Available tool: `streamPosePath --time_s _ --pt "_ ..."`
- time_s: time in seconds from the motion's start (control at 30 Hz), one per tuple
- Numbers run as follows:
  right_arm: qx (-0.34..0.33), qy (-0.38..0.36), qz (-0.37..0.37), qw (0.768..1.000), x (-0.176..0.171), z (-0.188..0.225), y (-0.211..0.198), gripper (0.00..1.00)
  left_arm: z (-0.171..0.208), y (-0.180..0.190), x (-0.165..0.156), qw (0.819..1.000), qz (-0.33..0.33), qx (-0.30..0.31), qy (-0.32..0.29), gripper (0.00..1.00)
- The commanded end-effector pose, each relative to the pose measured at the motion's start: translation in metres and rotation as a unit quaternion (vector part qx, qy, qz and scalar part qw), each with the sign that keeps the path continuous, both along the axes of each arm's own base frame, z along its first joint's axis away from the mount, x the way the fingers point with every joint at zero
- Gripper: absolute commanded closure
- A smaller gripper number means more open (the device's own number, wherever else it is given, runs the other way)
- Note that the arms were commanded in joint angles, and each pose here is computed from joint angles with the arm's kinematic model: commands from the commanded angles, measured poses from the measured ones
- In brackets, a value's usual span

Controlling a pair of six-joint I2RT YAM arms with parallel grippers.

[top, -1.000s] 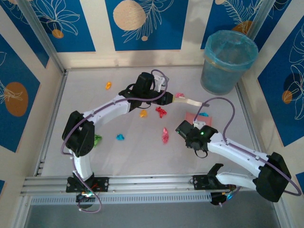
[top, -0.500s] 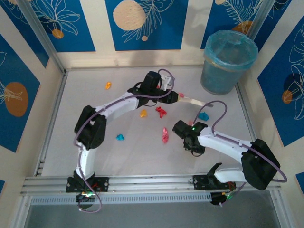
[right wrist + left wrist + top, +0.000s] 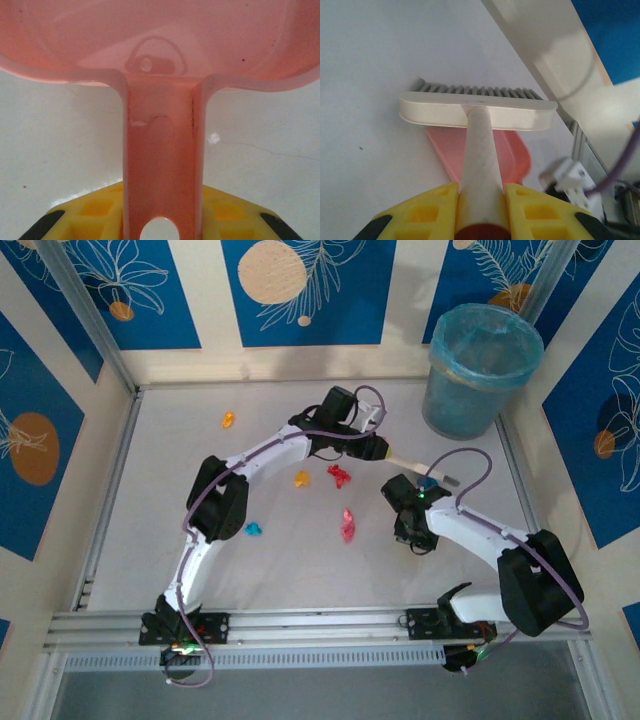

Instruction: Sweep away the paper scraps from the table

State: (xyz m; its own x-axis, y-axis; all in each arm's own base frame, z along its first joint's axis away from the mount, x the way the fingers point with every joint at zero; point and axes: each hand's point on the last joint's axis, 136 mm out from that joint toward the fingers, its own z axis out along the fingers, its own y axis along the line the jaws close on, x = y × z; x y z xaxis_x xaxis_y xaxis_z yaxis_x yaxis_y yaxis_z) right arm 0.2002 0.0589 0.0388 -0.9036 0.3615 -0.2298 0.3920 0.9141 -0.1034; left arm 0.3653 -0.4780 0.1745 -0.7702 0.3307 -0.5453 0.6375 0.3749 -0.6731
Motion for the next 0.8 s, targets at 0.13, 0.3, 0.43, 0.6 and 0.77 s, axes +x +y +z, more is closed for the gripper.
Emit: streamPosePath --time_s 0.13,0.3,0.43,0.6,0.77 --pt "0.031 0.002 0.019 0.999 0.013 0.001 0.01 1.0 0.017 0.009 -0.043 0.995 -0.1 -0.009 0.007 1.0" --pt "0.023 -0.011 0.02 0.999 0.018 0.004 0.01 1.0 0.032 0.011 -0.055 0.992 -0.118 -0.034 0.011 1.0" --pt "0.01 -0.04 0.031 0.999 0.026 0.011 0.012 1.0 0.045 0.015 -0.061 0.991 -0.121 -0.051 0.008 1.0" --pt "-0.019 -0.086 0.058 0.994 0.04 0.022 0.019 1.0 0.059 0.02 -0.063 0.991 -0.114 -0.075 0.008 1.0" --pt "-0.049 -0.119 0.078 0.989 0.049 0.033 0.022 1.0 0.075 0.03 -0.059 0.992 -0.088 -0.092 -0.005 1.0"
